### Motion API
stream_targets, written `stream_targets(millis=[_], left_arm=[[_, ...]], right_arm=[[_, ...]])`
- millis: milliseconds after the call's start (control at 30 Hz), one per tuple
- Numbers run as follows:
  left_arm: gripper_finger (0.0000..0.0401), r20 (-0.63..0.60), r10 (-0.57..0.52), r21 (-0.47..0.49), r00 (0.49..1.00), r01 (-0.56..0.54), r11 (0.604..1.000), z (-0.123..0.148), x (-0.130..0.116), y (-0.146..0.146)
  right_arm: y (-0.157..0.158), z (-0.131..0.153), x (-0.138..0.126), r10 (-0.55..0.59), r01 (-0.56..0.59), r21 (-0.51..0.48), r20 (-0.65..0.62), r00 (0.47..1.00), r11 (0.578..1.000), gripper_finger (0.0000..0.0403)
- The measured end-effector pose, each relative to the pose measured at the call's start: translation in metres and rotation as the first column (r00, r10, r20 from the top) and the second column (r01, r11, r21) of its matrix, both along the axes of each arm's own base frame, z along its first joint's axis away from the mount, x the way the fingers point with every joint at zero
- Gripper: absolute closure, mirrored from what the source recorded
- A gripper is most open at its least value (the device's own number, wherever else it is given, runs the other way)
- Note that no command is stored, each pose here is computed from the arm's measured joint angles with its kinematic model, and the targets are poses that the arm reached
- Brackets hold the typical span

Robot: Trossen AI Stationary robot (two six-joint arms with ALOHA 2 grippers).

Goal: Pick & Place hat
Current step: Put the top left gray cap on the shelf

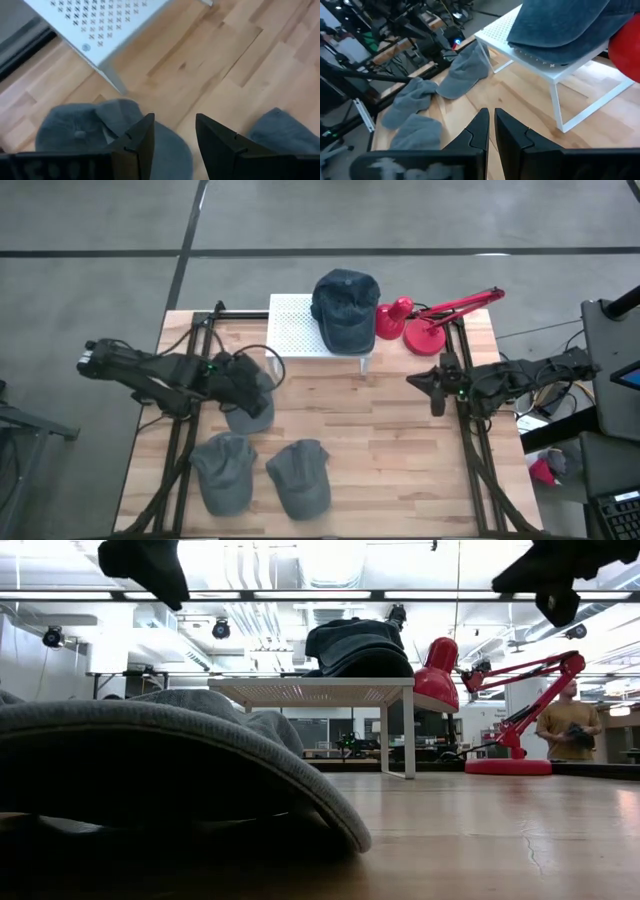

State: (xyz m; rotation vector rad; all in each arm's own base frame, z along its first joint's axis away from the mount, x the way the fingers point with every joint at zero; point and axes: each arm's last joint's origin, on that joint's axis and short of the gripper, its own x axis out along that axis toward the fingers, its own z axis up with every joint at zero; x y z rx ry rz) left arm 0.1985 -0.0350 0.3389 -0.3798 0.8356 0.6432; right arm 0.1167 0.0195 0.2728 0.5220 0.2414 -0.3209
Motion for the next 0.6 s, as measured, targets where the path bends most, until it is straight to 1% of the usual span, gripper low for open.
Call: stream_targets(millis=[100,200,300,400,467,533,600], left_arm=[[0.0259,-0.020,0.035,-0.035,0.999,-0.036,0.999,0.004,0.006,-0.005],[0.0259,-0.054,0.097,-0.078,0.994,-0.101,0.992,0.005,0.011,-0.008],[0.0259,-0.091,0.174,-0.124,0.980,-0.185,0.975,0.004,0.015,-0.010],[0.0259,-0.144,0.263,-0.167,0.954,-0.286,0.944,0.002,0.015,-0.011],[0.0259,-0.191,0.323,-0.186,0.927,-0.357,0.915,-0.002,0.014,-0.012],[0.0259,-0.241,0.385,-0.181,0.891,-0.431,0.884,-0.007,0.012,-0.012],[0.0259,-0.284,0.447,-0.149,0.848,-0.500,0.853,-0.011,0.010,-0.011]], right_arm=[[-0.002,-0.007,-0.007,0.014,-0.014,0.007,0.016,1.000,1.000,0.0376],[-0.003,-0.016,-0.012,0.016,-0.016,0.011,0.026,1.000,1.000,0.0376],[-0.004,-0.023,-0.014,0.015,-0.016,0.021,0.048,0.999,1.000,0.0376],[-0.004,-0.029,-0.015,0.015,-0.017,0.028,0.078,0.997,0.999,0.0376],[-0.004,-0.034,-0.015,0.015,-0.018,0.030,0.085,0.996,0.999,0.0376],[-0.004,-0.039,-0.014,0.017,-0.020,0.031,0.087,0.996,0.999,0.0376],[-0.003,-0.045,-0.013,0.017,-0.020,0.033,0.086,0.996,0.999,0.0376]])
